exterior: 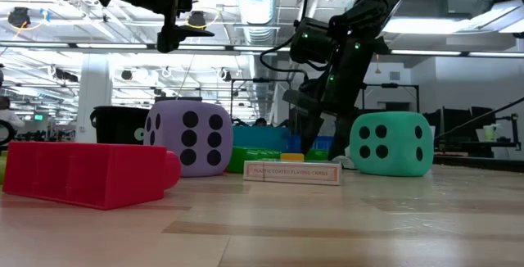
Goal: Pick & Place Toys
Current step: Put the large green game piece into the transparent bin
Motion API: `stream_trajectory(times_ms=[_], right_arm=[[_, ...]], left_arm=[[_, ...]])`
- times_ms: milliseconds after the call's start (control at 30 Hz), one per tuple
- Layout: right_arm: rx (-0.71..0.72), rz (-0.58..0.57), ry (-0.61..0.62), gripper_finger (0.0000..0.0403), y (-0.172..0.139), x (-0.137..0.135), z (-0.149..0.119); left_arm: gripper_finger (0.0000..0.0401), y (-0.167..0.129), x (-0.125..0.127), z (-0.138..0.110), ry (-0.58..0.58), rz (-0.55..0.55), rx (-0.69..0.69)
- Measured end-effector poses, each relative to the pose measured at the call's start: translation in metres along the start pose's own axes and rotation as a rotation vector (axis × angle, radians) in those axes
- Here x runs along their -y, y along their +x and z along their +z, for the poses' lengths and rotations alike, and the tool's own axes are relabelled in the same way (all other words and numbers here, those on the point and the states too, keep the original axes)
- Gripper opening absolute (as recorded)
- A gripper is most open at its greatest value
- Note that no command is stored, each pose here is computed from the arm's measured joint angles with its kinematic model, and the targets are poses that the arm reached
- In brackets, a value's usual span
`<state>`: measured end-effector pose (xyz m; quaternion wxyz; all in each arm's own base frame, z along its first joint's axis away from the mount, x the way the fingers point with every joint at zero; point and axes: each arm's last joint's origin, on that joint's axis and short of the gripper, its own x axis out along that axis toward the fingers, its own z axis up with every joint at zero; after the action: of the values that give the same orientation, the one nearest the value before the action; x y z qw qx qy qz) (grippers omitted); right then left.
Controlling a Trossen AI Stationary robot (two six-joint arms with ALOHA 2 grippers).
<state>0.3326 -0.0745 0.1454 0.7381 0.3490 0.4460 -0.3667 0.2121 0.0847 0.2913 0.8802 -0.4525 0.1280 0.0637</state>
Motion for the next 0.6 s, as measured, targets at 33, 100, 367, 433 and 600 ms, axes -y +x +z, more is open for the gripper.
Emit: stream_trajectory(times_ms=[33,100,367,433,600], right_arm=[[0.000,0.000,0.001,0.0286,0.0000,-0.0001,-0.0001],[0.000,0.000,0.001,0.0286,0.0000,-0.0001,-0.0001],[0.014,0.012,-0.015,0.0286,0.0000,-0.0014,0.0011],[0.017,0.012,-0.021,0.0286,0.0000,-0.0015,0.0013],[0.016,0.011,-0.045,0.0286,0.0001,-0.0014,0.0012]], left_arm=[[0.0324,0.0000,-0.0001,0.0000,0.000,0.000,0.000],[0.0324,0.0000,0.0000,0.0000,0.001,0.000,0.000],[0.0324,0.0000,-0.0001,0.0000,0.002,0.000,0.000],[0.0324,0.0000,0.0000,0.0000,0.002,0.000,0.000],[0.0324,0.0000,0.0000,0.0000,0.002,0.000,0.000]])
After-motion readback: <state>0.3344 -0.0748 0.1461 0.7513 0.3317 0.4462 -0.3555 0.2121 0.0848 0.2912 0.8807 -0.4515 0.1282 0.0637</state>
